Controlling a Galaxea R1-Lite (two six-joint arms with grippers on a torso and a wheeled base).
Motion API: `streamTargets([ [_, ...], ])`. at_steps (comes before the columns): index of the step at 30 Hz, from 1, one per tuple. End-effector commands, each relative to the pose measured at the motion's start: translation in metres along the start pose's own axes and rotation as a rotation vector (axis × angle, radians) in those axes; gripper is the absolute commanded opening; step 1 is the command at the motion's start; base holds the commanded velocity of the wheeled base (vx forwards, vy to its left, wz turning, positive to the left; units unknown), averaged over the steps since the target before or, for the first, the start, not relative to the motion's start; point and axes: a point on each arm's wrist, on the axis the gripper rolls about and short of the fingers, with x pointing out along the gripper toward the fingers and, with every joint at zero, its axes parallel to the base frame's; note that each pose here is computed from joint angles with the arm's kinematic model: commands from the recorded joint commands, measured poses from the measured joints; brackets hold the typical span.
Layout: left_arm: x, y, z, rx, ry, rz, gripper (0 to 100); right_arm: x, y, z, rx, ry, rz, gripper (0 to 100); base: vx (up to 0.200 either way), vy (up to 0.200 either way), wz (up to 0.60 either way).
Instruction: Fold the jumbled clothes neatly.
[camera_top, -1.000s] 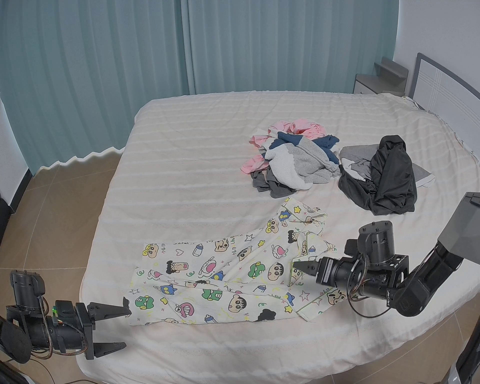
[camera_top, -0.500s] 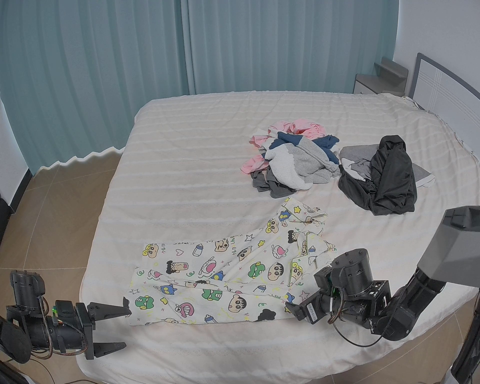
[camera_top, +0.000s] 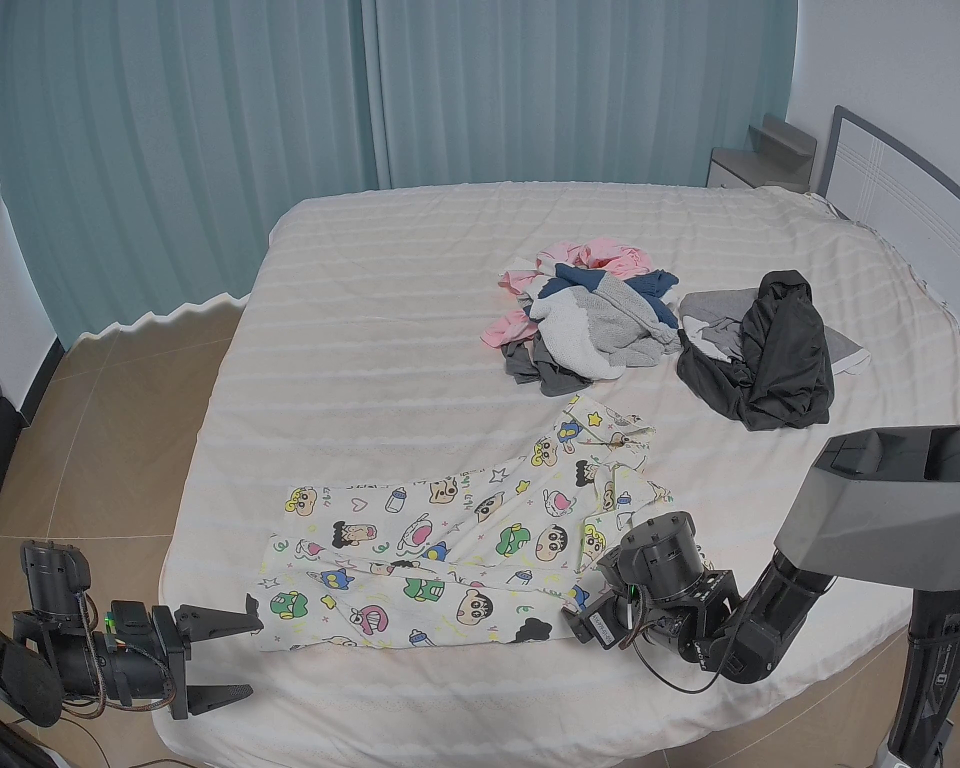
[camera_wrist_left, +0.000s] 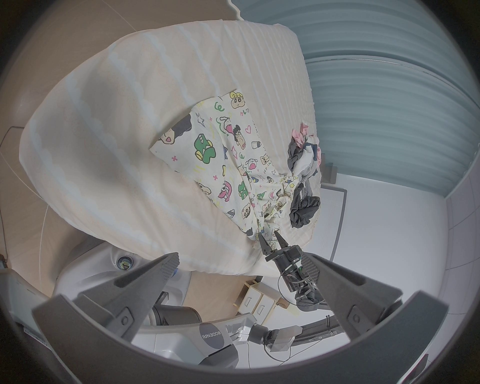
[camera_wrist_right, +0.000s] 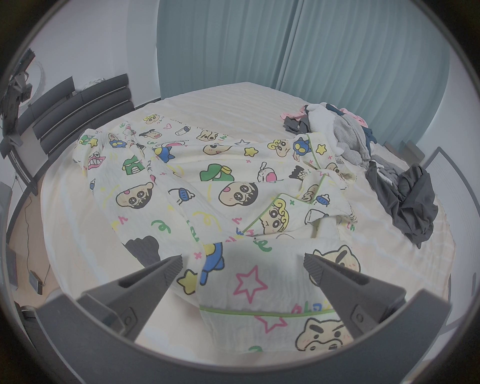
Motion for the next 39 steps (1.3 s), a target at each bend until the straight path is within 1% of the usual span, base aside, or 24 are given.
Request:
streamTargets([
  [1,0.0,0.003,-0.002,-0.011,0.005,0.008,100,0.004,0.002,0.0,-0.012,0.001,0.002,100,0.0,0.0,0.0],
  [10,0.0,0.003,-0.002,-0.011,0.005,0.008,100,0.011,0.005,-0.003,-0.021,0.015,0.001,100,0.0,0.0,0.0],
  [13,-0.001,0.003,-0.003,-0.012,0.005,0.009,100,0.017,0.005,-0.001,-0.025,0.013,-0.029,100,0.0,0.0,0.0],
  [15,-0.001,0.003,-0.003,-0.012,0.005,0.009,100,0.018,0.006,-0.002,-0.027,0.017,-0.035,100,0.0,0.0,0.0],
  [16,-0.001,0.003,-0.003,-0.012,0.005,0.009,100,0.018,0.006,-0.002,-0.027,0.017,-0.035,0,0.0,0.0,0.0],
  [26,-0.001,0.003,-0.003,-0.012,0.005,0.009,100,0.017,0.004,0.002,-0.018,-0.006,-0.039,0,0.0,0.0,0.0],
  [31,-0.001,0.003,-0.003,-0.011,0.005,0.009,100,0.017,0.004,0.007,-0.007,-0.036,-0.041,0,0.0,0.0,0.0],
  [35,-0.001,0.003,-0.003,-0.013,0.005,0.01,100,0.018,0.003,0.016,0.007,-0.068,-0.046,0,0.0,0.0,0.0],
  [39,-0.001,0.003,-0.003,-0.013,0.005,0.01,100,0.019,0.002,0.021,0.008,-0.08,-0.046,0,0.0,0.0,0.0],
])
